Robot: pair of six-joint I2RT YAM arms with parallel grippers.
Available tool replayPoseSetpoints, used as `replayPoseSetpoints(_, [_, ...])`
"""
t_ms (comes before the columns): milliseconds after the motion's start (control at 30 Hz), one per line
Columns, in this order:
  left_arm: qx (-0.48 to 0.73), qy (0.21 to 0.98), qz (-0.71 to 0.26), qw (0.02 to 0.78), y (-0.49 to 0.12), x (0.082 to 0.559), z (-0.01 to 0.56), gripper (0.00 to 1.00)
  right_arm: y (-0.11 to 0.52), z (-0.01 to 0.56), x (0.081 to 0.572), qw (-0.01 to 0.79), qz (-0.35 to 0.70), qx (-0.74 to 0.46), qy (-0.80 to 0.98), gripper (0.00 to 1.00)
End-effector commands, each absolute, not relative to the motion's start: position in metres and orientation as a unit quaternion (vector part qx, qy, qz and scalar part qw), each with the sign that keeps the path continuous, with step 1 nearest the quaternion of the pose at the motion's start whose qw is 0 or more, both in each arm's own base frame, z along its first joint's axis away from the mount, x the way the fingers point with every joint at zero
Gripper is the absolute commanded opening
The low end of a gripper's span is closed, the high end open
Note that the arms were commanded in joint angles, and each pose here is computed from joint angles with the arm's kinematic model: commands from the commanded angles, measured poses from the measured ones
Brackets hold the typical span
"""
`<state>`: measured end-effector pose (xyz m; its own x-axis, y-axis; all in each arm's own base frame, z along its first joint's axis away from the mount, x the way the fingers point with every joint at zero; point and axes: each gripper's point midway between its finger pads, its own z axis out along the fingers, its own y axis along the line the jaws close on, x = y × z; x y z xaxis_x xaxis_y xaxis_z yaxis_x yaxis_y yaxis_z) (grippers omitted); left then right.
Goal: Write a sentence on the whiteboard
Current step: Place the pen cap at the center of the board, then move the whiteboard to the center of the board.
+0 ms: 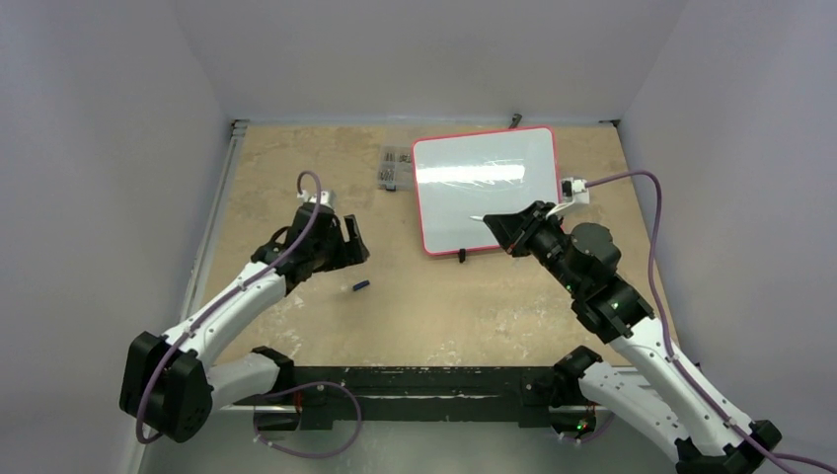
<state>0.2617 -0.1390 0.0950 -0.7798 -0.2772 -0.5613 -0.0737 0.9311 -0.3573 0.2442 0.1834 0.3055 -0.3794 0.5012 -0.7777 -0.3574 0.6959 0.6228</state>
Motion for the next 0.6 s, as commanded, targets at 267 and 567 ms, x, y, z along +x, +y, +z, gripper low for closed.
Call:
replayPoseSetpoints(267, [0.071,0.863,-0.277,0.417,-0.204,0.318,0.241,0.75,0.17,0.308,0.247,0.587,0.348,0.031,0.73,0.0])
replayPoseSetpoints(567, [0.194,0.855,-0.314,0.364,-0.253,0.366,0.277,0.76,0.165,0.305,0.243,0.592,0.337,0.024,0.732,0.0])
